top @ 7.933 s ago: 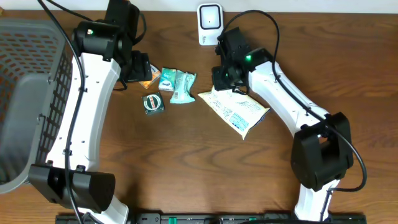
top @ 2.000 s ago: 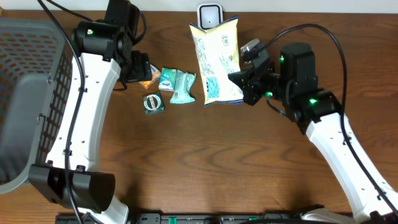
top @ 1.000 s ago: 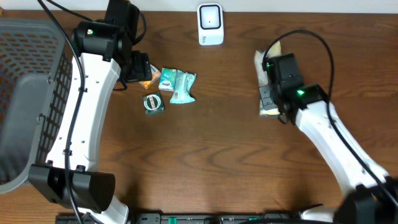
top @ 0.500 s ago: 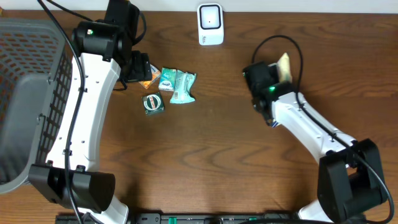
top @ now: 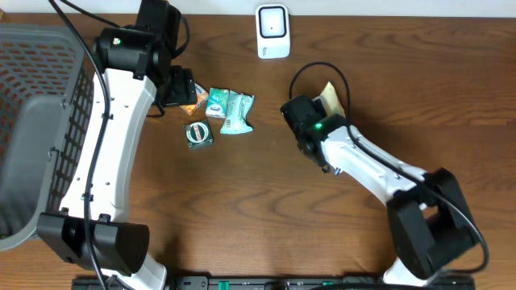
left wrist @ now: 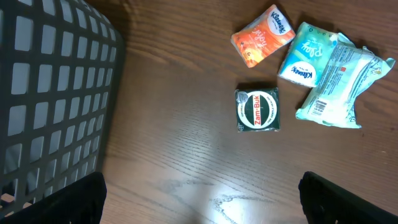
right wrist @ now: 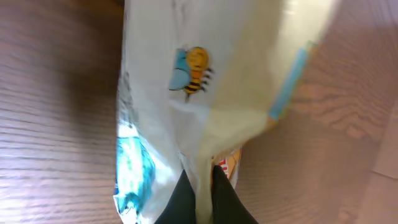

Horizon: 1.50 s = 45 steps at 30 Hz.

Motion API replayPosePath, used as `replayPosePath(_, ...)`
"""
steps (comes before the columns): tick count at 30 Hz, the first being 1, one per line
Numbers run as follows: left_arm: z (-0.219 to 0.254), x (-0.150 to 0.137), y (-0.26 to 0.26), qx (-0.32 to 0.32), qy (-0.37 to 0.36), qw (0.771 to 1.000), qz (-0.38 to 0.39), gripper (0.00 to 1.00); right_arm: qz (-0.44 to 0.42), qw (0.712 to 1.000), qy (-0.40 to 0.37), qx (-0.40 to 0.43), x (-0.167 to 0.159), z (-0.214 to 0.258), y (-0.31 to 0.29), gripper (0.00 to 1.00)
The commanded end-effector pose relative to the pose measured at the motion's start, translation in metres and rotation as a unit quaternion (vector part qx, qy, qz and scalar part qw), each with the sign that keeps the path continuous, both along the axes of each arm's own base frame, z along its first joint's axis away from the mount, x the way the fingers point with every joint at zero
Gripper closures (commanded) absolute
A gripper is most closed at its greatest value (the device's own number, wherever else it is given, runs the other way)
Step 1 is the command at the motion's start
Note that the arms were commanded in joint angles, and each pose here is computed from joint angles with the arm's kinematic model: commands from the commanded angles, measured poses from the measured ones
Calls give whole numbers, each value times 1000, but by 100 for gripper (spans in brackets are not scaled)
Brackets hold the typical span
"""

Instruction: Scan the item barcode

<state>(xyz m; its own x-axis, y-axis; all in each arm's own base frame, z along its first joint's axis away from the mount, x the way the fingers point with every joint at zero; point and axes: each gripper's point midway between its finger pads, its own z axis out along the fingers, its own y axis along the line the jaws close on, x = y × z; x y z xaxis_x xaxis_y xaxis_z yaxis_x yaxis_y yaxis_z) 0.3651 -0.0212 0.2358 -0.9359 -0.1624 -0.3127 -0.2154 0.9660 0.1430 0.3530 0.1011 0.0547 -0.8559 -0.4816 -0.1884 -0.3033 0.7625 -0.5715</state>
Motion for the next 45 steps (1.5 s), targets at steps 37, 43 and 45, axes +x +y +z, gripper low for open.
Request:
replayPosePath(37, -2, 0, 3, 10, 5, 1000, -2, 2, -75, 987, -97, -99, 36, 49, -47, 99)
replayPosePath(43, -2, 0, 3, 10, 5, 1000, -2, 2, -57, 990, -65, -108, 35, 36, -59, 99)
replayPosePath(45, -2, 0, 3, 10, 5, 1000, -2, 2, -39, 996, -38, -65, 30, 23, -43, 99)
